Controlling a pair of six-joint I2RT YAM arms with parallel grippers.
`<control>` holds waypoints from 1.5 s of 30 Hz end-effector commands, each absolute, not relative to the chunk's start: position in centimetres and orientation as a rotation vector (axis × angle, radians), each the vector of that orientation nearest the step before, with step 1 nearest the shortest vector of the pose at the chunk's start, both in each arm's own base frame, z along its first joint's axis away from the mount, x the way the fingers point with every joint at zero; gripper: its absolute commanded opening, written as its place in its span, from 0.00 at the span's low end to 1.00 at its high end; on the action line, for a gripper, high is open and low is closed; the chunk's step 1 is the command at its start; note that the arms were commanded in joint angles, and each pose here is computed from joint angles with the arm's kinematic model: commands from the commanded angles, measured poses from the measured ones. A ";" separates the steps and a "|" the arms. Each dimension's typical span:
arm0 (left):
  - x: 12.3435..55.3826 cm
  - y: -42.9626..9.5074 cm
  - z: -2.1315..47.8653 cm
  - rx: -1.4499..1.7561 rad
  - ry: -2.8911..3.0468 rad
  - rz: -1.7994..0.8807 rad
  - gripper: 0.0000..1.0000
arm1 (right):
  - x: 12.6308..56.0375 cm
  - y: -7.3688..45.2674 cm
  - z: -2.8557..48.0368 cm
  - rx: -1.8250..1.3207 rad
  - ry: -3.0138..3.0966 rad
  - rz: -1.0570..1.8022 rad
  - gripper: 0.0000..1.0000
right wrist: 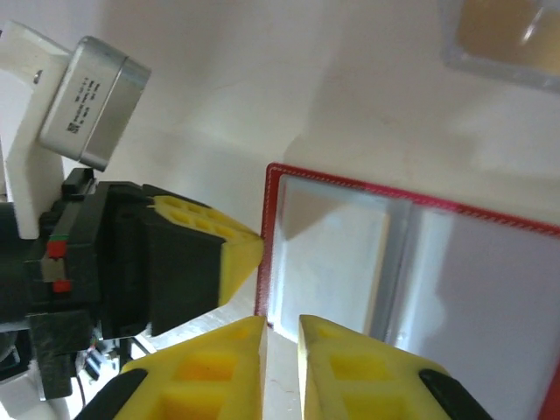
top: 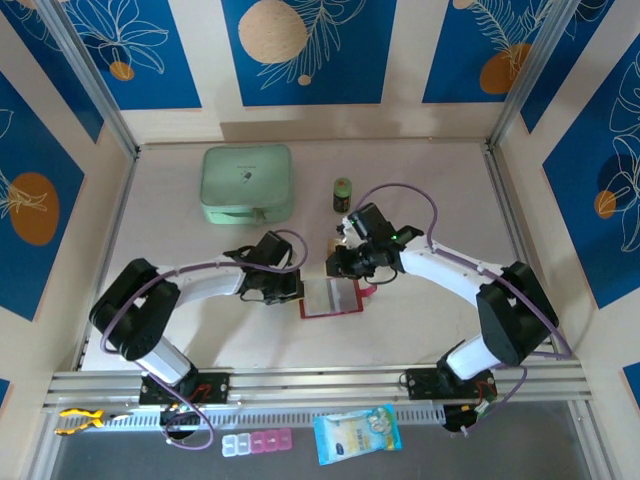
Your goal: Take the credit cards out of the card holder
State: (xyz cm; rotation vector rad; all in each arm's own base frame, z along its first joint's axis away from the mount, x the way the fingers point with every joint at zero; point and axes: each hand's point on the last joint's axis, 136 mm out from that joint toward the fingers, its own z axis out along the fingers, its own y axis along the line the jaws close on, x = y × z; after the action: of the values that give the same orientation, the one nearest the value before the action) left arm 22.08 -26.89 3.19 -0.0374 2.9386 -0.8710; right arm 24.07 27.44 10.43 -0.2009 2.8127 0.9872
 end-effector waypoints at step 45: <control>21.2 -25.7 0.9 -0.032 3.007 -0.756 0.04 | 21.9 28.9 3.5 -0.078 3.011 1.037 0.26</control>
State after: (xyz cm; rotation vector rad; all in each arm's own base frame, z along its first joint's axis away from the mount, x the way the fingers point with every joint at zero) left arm 22.41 -26.65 2.01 -0.0366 2.9550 -0.8158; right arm 21.76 28.89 3.81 -0.0589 2.9998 1.0555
